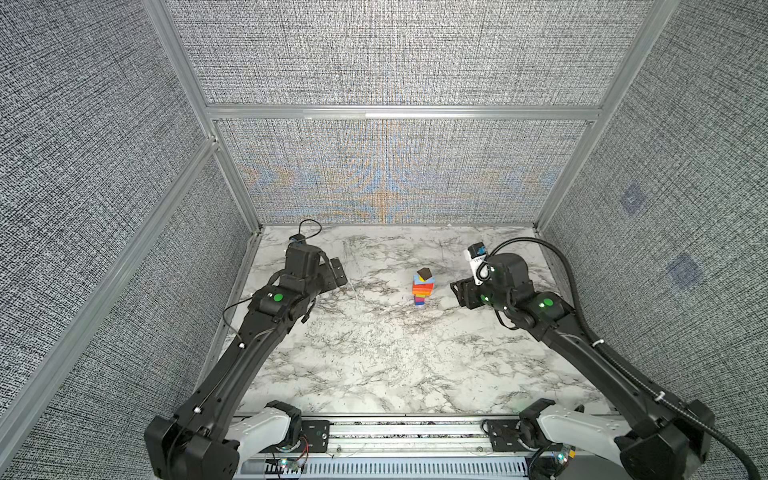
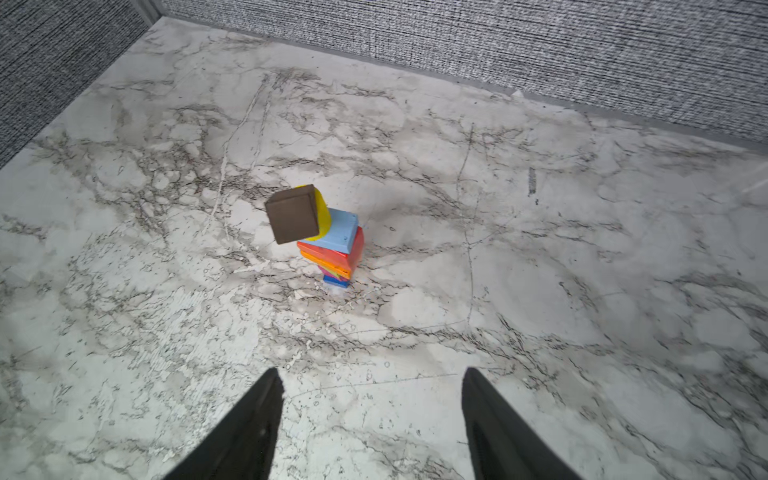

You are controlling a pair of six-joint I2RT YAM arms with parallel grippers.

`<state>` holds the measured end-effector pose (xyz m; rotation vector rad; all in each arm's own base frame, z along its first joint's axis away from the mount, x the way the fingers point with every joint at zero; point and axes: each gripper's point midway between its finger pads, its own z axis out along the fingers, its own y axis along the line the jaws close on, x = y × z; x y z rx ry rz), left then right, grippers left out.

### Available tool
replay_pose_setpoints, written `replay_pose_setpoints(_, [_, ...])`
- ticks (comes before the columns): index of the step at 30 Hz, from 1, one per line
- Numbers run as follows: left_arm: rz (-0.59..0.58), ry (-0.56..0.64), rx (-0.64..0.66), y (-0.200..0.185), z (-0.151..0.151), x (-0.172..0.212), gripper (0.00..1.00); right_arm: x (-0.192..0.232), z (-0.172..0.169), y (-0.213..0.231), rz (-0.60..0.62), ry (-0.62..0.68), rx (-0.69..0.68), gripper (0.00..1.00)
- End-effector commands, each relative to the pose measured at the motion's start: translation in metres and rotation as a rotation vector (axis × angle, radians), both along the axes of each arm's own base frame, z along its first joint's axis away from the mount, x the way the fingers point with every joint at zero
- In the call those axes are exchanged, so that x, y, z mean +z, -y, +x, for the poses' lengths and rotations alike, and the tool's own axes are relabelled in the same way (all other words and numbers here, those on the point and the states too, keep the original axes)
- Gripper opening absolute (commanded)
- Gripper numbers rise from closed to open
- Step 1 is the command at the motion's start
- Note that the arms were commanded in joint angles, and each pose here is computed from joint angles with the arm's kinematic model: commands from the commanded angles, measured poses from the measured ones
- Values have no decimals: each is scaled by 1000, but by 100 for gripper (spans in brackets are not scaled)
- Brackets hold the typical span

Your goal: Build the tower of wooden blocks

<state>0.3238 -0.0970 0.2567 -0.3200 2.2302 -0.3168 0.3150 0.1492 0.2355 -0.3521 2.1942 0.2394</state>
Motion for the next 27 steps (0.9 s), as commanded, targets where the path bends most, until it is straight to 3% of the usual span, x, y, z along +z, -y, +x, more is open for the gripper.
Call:
replay_pose_setpoints(1, [54, -20, 119, -31, -23, -8, 99, -6, 0, 28, -16, 42, -151, 79])
replay_pose_setpoints(4, [70, 36, 174, -50, -42, -7, 99, -10, -7, 44, 4, 89, -223, 99])
replay_pose_setpoints(6, [75, 92, 212, -63, -54, -8, 99, -13, -12, 54, 18, 121, -270, 99])
replay_pose_setpoints(10, [117, 219, 167, -71, -68, -6, 99, -23, -20, 71, 22, 139, -352, 99])
replay_pose_setpoints(15, [176, 312, 257, -94, -77, -7, 99, -47, -27, 81, -28, 161, -356, 99])
replay_pose_setpoints(21, [297, 288, 288, -102, -64, -25, 99, -65, -33, 99, -84, 202, -412, 99])
replay_pose_setpoints(24, [383, 288, 373, -114, -51, -29, 99, -67, -34, 99, -100, 269, -381, 99])
replay_pose_setpoints(27, [477, 308, 358, -112, -31, -42, 99, -61, -36, 108, -82, 379, -419, 99])
